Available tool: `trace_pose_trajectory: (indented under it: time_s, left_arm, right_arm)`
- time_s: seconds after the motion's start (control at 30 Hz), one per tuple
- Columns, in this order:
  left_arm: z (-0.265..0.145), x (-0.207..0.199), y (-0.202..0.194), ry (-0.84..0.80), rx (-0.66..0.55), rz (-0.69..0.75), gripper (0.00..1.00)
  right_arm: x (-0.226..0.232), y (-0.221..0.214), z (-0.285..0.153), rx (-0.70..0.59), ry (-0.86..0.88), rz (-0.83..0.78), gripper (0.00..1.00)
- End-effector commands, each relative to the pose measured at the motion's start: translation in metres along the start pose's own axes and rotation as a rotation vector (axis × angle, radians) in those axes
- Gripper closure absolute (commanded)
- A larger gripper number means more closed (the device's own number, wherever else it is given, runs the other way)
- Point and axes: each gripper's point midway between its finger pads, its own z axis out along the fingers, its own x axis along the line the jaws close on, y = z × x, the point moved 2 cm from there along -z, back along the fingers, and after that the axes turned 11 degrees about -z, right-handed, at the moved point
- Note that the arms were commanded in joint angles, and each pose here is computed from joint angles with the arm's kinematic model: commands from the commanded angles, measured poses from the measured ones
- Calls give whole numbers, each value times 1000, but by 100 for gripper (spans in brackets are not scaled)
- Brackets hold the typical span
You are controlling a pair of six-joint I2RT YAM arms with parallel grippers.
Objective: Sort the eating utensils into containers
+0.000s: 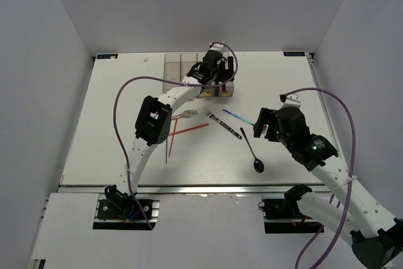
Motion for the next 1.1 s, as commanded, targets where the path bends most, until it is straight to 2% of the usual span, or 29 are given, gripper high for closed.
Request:
trace_pose_trajectory:
  time_s: [0.0,0.03,0.1,0.13,0.17,0.2,0.23,0.27,0.4,0.43,0.5,0.57,0.6,0.7,0.73,0.8,0.83,0.87,0.97,1.0,1.07]
  left_arm:
    - [-65,-58,87,-143,-119,-28,2]
    - [-86,-69,108,-158,-154,-36,2]
    - [-108,-60,119,-66,-156,-62,2]
    - [-133,-57,126,-21,-141,-77,2]
    - [-145,-51,126,16,-130,-80,2]
    - [-158,-44,125,58,-124,-86,2]
    - [-164,-14,101,186,-72,-82,2]
    - [-198,-15,112,190,-104,-113,2]
    - [-269,30,72,331,-52,-141,2]
    - [-280,51,45,389,8,-125,2]
    - [-321,60,43,403,-7,-118,2]
    - [-345,87,16,478,47,-63,2]
    - [-369,91,19,466,15,-56,2]
    - [-405,111,-3,468,25,-12,2]
    - [-411,114,-7,452,26,9,2]
    - [-426,127,-20,452,4,15,2]
    - [-429,130,-21,452,-17,16,2]
    - [-431,138,-26,477,-35,8,2]
    - [-438,136,-26,435,-78,-28,2]
    - [-439,137,-28,430,-86,-36,2]
    - [-440,138,-30,415,-105,-54,2]
  right_arm:
    - [17,13,15,-24,79,-65,11]
    - [21,14,20,-15,96,-83,11]
    - [24,16,38,49,72,-75,11]
    - [22,18,45,68,44,-55,11]
    - [21,28,49,67,-8,1,11]
    - [21,20,63,123,-45,17,11]
    - [20,21,69,128,-72,49,11]
    - [20,27,75,117,-111,128,11]
    - [27,27,107,181,-169,197,11]
    - [26,28,110,205,-184,213,11]
    - [32,27,118,265,-177,220,11]
    - [49,19,126,298,-39,125,12]
    - [43,7,128,329,-17,-5,14]
    - [20,-22,119,436,-68,-119,16]
    - [14,-42,114,481,-56,-152,18]
    - [29,-48,101,467,72,-135,22]
    - [27,-67,96,499,90,-137,27]
    - [28,-68,92,486,110,-130,28]
    - [18,-91,87,539,81,-144,31]
    - [19,-95,87,556,91,-142,35]
    - [26,-102,85,578,129,-147,37]
